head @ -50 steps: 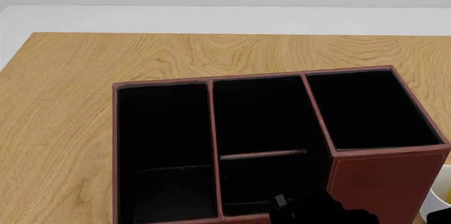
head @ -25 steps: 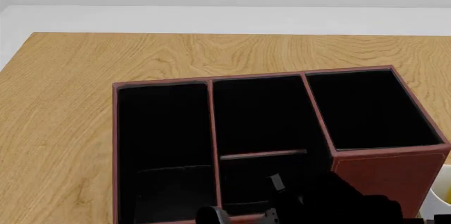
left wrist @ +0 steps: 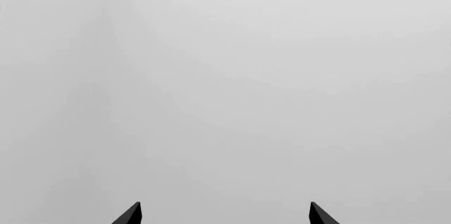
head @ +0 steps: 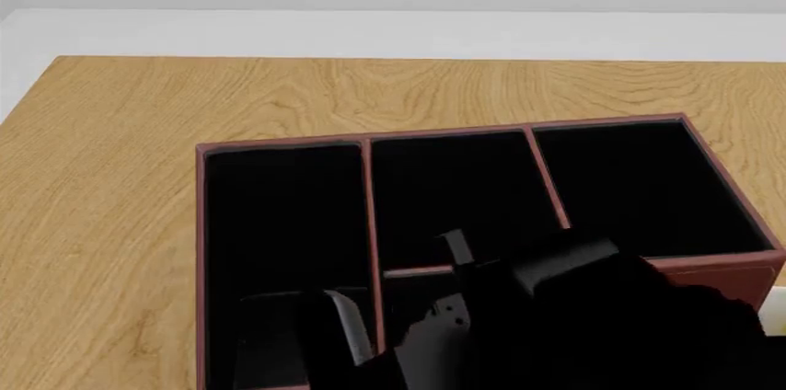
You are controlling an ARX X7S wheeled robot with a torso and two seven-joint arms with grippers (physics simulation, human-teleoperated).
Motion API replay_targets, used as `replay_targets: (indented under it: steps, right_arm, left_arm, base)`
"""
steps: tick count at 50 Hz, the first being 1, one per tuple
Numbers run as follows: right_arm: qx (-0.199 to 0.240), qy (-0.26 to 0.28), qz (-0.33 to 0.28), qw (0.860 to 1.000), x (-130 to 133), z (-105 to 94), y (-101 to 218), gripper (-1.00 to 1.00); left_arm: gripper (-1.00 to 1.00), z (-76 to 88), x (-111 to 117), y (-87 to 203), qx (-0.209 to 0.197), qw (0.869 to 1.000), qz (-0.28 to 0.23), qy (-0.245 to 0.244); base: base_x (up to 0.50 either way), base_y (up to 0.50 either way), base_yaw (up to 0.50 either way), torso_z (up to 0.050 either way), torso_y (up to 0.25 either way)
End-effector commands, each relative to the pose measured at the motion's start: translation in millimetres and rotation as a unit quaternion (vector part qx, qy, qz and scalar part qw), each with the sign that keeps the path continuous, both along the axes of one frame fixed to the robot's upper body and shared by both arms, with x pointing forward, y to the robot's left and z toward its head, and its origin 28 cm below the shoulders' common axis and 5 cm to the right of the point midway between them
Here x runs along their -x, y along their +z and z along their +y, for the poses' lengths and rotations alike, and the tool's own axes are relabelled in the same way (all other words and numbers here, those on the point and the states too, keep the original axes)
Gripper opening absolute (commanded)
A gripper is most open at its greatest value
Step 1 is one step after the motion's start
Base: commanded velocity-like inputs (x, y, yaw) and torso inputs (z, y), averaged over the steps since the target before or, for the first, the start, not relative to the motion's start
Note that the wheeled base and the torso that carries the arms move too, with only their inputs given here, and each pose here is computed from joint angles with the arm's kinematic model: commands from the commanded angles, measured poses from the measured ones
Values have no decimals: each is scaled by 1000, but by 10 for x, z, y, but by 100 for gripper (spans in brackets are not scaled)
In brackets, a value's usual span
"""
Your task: Pick up the book and place it in the front compartment of the caddy.
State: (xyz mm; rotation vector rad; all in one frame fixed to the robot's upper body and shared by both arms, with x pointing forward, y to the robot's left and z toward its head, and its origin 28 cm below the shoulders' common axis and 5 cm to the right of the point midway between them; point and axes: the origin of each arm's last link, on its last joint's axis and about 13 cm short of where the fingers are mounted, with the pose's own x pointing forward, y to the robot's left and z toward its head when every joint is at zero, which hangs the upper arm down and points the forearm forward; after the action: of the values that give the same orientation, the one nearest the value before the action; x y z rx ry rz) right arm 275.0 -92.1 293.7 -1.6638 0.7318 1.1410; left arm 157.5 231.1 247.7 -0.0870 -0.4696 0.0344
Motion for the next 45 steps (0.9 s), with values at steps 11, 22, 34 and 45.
replay_targets:
  steps: [11, 22, 34, 45]
  right_arm:
    - [-67, 26, -86, 994, 102, 193, 817, -100]
    - [-82, 31, -124, 988, 236, 82, 1151, -100]
    - [-92, 24, -168, 981, 177, 137, 1538, -100]
    - [-110, 7, -200, 974, 20, 198, 1770, -100]
  left_arm:
    - [100, 9, -24, -6, 3, 1000, -2, -1]
    - [100, 15, -9, -2, 5, 1000, -4, -1]
    - [100, 16, 29, 10, 5, 1000, -5, -2]
    - [100, 23, 18, 7, 6, 1000, -7, 0]
  base:
    - [0, 0, 0, 0, 1]
    - [0, 0, 0, 0, 1]
    - [0, 0, 0, 0, 1]
    - [0, 0, 0, 0, 0]
